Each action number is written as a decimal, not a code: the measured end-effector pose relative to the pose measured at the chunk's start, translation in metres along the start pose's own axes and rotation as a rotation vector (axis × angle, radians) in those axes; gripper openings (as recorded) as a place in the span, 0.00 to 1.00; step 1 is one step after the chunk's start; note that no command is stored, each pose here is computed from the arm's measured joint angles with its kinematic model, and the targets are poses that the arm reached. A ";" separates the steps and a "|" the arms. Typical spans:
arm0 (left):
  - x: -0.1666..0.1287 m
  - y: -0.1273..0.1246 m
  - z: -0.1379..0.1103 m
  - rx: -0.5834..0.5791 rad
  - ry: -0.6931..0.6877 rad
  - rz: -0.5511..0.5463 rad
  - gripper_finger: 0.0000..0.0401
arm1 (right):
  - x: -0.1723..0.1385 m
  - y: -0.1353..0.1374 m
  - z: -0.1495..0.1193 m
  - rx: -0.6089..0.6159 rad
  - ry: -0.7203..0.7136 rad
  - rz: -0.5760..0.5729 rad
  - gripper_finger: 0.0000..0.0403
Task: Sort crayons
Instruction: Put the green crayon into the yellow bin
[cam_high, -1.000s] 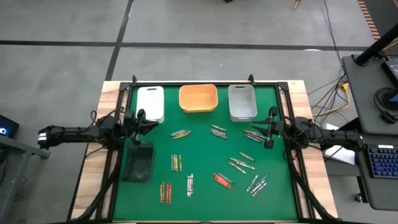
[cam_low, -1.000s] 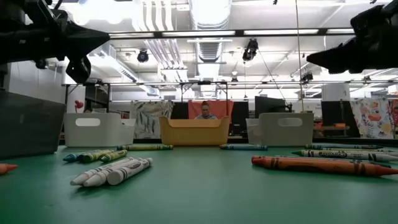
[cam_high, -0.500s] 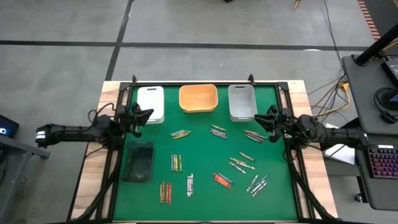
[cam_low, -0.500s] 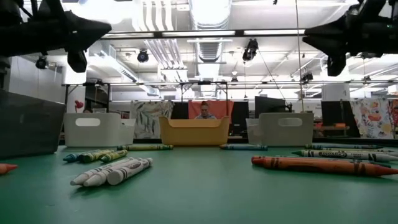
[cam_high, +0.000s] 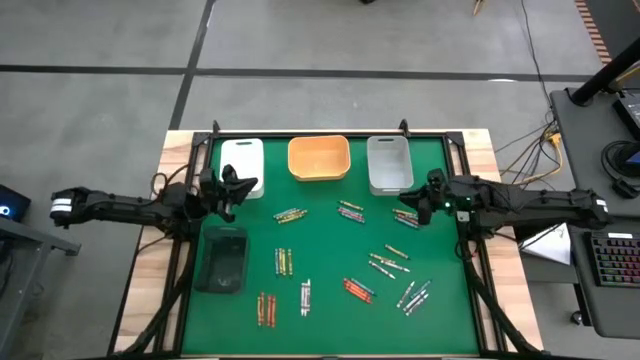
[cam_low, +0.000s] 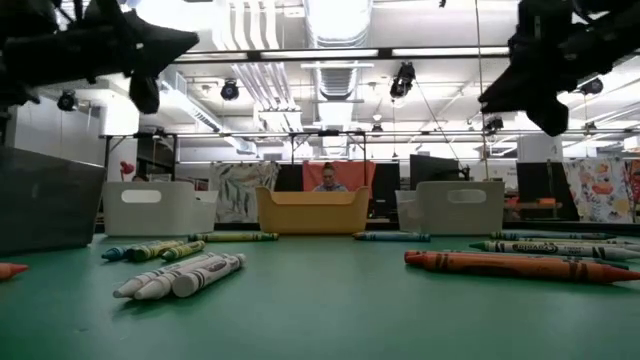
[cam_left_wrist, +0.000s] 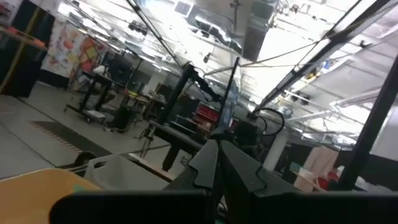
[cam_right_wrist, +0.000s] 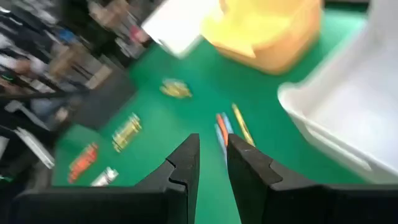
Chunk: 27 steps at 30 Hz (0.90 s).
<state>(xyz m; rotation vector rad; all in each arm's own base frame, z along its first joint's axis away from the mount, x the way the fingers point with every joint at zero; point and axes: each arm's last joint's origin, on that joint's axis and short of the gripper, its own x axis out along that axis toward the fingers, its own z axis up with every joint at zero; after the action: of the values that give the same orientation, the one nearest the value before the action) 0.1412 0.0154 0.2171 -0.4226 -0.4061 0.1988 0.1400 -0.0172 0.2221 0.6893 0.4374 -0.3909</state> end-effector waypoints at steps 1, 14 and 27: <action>0.006 -0.003 0.002 0.006 0.009 -0.014 0.00 | 0.000 0.002 0.002 0.007 0.030 -0.005 0.17; 0.067 -0.019 -0.011 0.137 0.415 0.084 0.00 | 0.020 0.024 0.004 0.121 0.409 0.006 0.17; 0.067 -0.033 -0.012 0.139 0.503 0.059 0.00 | 0.038 0.039 -0.028 0.152 0.672 -0.163 0.17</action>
<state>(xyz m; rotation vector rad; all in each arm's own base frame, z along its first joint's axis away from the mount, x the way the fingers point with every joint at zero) 0.2104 -0.0005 0.2449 -0.3331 0.1138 0.1701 0.1841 0.0217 0.2039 0.9335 1.1141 -0.3411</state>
